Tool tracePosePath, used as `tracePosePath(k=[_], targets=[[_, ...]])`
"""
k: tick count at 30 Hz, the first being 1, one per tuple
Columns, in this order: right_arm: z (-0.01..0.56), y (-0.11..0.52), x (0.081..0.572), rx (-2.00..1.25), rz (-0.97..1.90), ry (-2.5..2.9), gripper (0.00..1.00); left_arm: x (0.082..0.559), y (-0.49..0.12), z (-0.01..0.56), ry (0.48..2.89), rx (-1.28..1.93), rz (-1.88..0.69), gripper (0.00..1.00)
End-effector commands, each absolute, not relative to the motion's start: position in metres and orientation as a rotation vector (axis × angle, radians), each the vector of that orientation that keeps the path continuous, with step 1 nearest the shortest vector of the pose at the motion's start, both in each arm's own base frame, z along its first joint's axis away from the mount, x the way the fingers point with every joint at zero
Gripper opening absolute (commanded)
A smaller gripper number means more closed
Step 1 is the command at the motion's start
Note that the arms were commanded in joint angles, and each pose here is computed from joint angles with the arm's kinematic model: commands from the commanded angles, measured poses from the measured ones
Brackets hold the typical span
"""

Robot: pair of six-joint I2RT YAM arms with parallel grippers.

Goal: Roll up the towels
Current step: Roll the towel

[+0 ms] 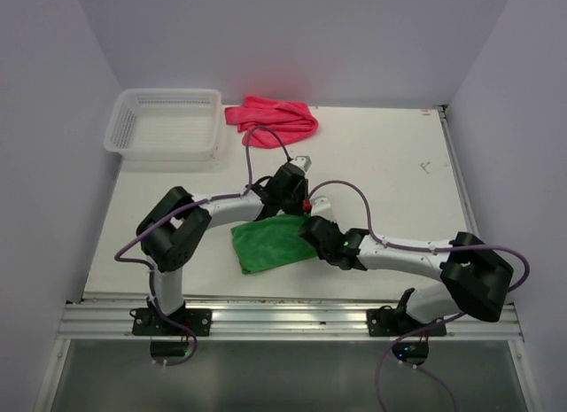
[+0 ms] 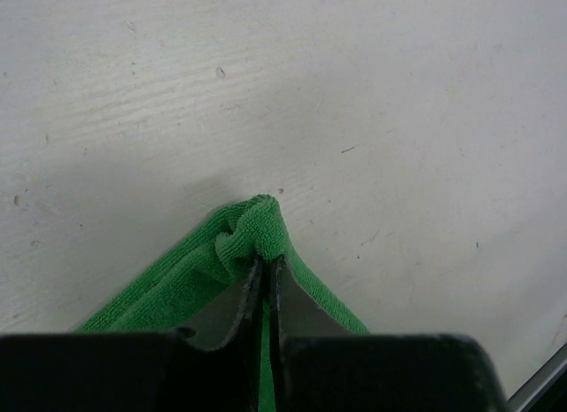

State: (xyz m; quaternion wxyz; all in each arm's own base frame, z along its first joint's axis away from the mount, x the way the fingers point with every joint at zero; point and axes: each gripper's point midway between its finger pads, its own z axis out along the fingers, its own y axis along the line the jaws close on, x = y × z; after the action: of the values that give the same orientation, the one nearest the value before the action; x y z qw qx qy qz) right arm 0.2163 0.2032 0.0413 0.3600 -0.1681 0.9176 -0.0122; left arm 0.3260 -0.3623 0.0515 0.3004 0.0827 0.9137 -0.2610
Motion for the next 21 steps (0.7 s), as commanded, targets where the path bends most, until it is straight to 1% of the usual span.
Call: tracePosePath(k=[1,8,14,21], targets=[[0.041,0.190,0.211,-0.479,-0.188,2.365,0.00,0.358,-0.349,0.081,2.291,0.125,-0.681,0.06],[0.037,0.202,0.208,-0.531,-0.215,2.350,0.00,0.355,-0.342,0.077,2.294,0.113,-0.671,0.06],[0.026,0.217,0.202,-0.571,-0.152,2.367,0.00,0.350,-0.331,0.064,2.316,0.096,-0.656,0.05],[0.014,0.223,0.200,-0.632,-0.176,2.379,0.00,0.346,-0.319,0.058,2.313,0.062,-0.645,0.04]])
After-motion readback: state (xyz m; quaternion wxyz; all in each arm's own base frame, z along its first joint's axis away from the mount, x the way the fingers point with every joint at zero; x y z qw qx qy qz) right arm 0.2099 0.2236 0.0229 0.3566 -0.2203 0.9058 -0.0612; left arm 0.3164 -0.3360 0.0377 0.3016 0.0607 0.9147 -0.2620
